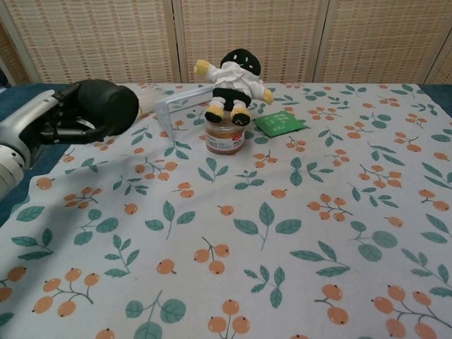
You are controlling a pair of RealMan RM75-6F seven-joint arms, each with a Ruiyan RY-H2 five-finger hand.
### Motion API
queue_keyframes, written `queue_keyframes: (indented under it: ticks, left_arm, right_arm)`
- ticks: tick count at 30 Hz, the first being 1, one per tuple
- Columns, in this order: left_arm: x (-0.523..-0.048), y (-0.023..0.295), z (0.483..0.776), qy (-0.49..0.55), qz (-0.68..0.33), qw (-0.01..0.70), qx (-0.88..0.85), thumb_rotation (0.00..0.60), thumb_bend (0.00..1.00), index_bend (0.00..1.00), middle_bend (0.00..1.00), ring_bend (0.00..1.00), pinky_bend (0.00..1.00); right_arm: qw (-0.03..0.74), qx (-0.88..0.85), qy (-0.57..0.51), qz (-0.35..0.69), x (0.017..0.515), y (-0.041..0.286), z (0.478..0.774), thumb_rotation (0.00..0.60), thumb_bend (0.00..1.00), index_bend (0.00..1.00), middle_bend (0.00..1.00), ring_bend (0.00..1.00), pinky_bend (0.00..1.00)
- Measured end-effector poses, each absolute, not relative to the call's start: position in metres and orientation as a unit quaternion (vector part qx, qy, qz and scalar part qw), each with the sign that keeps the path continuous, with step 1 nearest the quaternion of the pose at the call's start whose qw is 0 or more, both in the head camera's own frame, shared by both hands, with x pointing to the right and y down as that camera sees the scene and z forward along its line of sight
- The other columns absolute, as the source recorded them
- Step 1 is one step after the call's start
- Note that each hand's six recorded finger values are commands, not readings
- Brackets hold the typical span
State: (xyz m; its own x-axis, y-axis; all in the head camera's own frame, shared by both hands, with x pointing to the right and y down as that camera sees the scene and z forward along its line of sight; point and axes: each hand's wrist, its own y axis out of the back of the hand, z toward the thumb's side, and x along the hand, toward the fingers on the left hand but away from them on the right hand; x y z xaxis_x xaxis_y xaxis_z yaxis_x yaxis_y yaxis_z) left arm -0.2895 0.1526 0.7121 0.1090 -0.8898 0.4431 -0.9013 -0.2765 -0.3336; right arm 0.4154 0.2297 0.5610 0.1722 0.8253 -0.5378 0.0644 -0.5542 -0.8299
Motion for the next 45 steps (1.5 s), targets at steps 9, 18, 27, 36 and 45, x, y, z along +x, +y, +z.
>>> queue_keyframes:
  ticks: [9,18,27,36,45]
  left_arm:
    - [-0.324,0.138,0.710,-0.637,0.089,0.498,0.582,0.600,0.47,0.18,0.23,0.20,0.35]
    - [-0.321,0.145,0.697,-0.599,0.089,0.565,0.561,0.600,0.47,0.19,0.23,0.20,0.35]
    - [-0.354,0.125,0.695,-0.601,0.288,0.105,0.738,0.600,0.52,0.19,0.21,0.19,0.31]
    - [-0.386,0.139,0.714,-0.365,0.545,-0.460,0.599,0.600,0.52,0.16,0.21,0.19,0.24]
    - [-0.304,0.179,0.726,-0.303,0.479,-0.563,0.601,0.600,0.52,0.13,0.21,0.19,0.23]
  right_arm:
    - [0.342,-0.693,-0.313,0.552,0.409,0.234,0.564,0.600,0.18,0.00,0.00,0.00,0.00]
    - [0.342,-0.695,-0.309,0.552,0.408,0.236,0.563,0.600,0.18,0.00,0.00,0.00,0.00]
    - [0.343,-0.689,-0.306,0.560,0.408,0.236,0.564,0.600,0.18,0.00,0.00,0.00,0.00]
    - [0.340,-0.693,-0.304,0.559,0.407,0.237,0.564,0.600,0.18,0.00,0.00,0.00,0.00]
    - [0.340,-0.694,-0.299,0.560,0.406,0.238,0.566,0.600,0.18,0.00,0.00,0.00,0.00]
